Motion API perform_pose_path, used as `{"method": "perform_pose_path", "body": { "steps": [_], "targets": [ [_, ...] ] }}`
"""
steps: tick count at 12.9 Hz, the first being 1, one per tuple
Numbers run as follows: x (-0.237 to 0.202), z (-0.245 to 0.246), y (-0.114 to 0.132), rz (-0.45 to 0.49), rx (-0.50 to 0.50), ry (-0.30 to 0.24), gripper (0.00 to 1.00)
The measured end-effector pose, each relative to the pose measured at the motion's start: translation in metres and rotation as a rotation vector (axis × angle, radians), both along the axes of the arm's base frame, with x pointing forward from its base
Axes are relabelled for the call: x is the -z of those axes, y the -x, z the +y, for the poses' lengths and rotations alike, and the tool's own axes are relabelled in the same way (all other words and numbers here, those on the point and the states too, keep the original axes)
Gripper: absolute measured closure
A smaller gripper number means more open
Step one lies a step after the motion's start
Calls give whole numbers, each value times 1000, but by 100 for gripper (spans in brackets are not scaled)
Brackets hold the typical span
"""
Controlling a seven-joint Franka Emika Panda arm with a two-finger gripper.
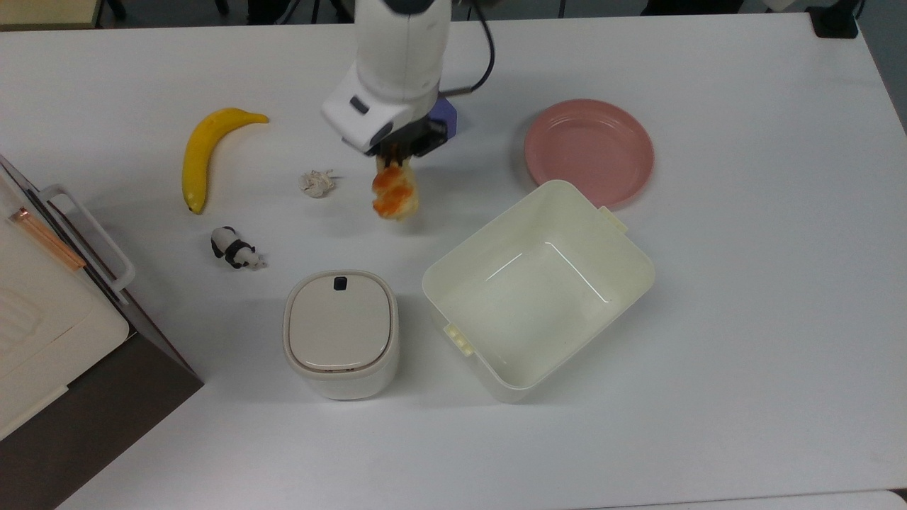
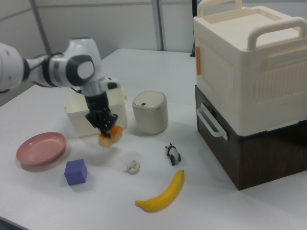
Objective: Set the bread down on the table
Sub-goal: 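Lift the bread off the plate and carry it toward the purple cube, then lower the bread onto the table and open the gripper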
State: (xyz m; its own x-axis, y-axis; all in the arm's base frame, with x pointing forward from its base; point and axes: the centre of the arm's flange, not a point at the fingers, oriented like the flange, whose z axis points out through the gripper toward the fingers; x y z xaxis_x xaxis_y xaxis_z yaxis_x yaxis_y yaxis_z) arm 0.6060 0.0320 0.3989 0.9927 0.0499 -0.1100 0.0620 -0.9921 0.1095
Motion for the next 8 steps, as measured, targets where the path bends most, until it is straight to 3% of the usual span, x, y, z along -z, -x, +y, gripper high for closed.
{"method": "perform_pose_path", "body": {
  "steps": [3,6,8],
  "targets": [
    [44,-14,-12,17,7,13,85],
    [41,-13,-17,0,5,12,55],
    [11,-11,-30,-61,4,9,22]
  ]
}}
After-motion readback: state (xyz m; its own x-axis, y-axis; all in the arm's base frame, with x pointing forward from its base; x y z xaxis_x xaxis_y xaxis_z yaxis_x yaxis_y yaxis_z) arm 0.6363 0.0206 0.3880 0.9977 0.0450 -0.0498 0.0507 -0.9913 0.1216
